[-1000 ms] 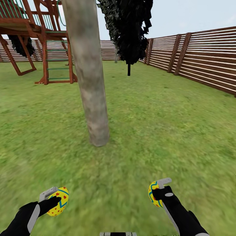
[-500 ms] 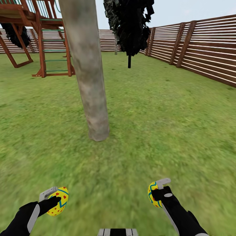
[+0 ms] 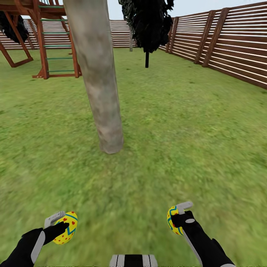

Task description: Take the three Easter eggs out of the wicker basket on the lawn in the garden, then place them on the lawn next to a single tree (choose any tree) so that all three eggs are next to the same tree and none are left in the basket.

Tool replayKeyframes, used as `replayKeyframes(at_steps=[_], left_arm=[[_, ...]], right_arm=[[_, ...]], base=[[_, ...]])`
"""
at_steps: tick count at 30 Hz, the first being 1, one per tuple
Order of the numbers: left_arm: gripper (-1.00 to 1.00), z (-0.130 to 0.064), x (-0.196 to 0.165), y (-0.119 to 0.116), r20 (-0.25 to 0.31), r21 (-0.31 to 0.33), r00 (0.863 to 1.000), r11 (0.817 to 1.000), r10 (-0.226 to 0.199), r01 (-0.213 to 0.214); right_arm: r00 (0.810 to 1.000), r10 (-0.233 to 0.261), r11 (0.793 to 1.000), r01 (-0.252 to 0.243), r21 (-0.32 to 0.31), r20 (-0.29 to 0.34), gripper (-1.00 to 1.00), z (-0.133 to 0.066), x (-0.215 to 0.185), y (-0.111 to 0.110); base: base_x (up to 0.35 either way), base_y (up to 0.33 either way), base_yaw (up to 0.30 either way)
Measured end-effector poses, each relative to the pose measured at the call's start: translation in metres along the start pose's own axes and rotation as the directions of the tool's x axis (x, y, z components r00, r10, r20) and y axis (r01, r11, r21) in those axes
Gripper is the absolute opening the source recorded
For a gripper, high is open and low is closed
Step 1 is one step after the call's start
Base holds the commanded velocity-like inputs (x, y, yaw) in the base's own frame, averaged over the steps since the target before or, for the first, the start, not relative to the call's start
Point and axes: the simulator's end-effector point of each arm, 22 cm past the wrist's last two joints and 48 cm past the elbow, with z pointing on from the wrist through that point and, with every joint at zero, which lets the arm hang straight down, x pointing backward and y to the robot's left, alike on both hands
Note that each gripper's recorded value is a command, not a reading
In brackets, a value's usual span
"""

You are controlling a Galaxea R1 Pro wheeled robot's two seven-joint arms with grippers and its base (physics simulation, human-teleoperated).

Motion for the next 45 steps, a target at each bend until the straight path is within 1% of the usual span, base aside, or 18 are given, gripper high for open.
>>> replayKeyframes(at_steps=[9,13,21,27,32,40,41,45], left_arm=[[-1.00,0.011,0.014,0.007,-0.033,-0.016,0.999,1.000,0.002,-0.002],[-1.00,0.016,0.021,0.009,-0.047,-0.023,0.999,1.000,0.002,-0.003],[-1.00,0.025,0.034,0.014,-0.076,-0.036,0.997,0.999,0.003,-0.006],[-1.00,0.024,0.032,0.013,-0.068,-0.033,0.998,0.999,0.002,-0.004],[-1.00,0.030,0.040,0.016,-0.087,-0.041,0.996,0.999,0.003,-0.006],[-1.00,0.030,0.040,0.016,-0.086,-0.041,0.996,0.999,0.002,-0.006],[1.00,0.030,0.040,0.017,-0.086,-0.041,0.996,0.999,0.002,-0.005],[1.00,0.031,0.043,0.012,-0.090,-0.035,0.996,0.999,0.001,-0.004]], right_arm=[[0.999,-0.005,1.000,0.004,-0.012,-0.035,-1.00,0.011,0.017,0.007],[0.999,-0.025,0.999,0.024,-0.025,-0.048,-1.00,0.015,0.024,0.015],[0.996,-0.032,0.999,0.030,-0.035,-0.079,-1.00,0.023,0.040,0.021],[0.996,-0.030,0.999,0.028,-0.032,-0.078,-1.00,0.023,0.040,0.020],[0.995,-0.033,0.999,0.029,-0.038,-0.098,-1.00,0.028,0.050,0.023],[0.995,-0.033,0.999,0.029,-0.039,-0.097,-1.00,0.028,0.049,0.024],[0.995,-0.033,0.999,0.029,-0.039,-0.097,1.00,0.028,0.049,0.024],[0.995,-0.030,0.999,0.027,-0.038,-0.094,1.00,0.029,0.049,0.023]], base=[[0.000,0.000,0.000],[0.000,0.000,0.000],[0.000,0.000,0.000],[0.000,0.000,0.000],[0.000,0.000,0.000],[0.000,0.000,0.000],[0.000,0.000,0.000],[0.000,0.000,0.000]])
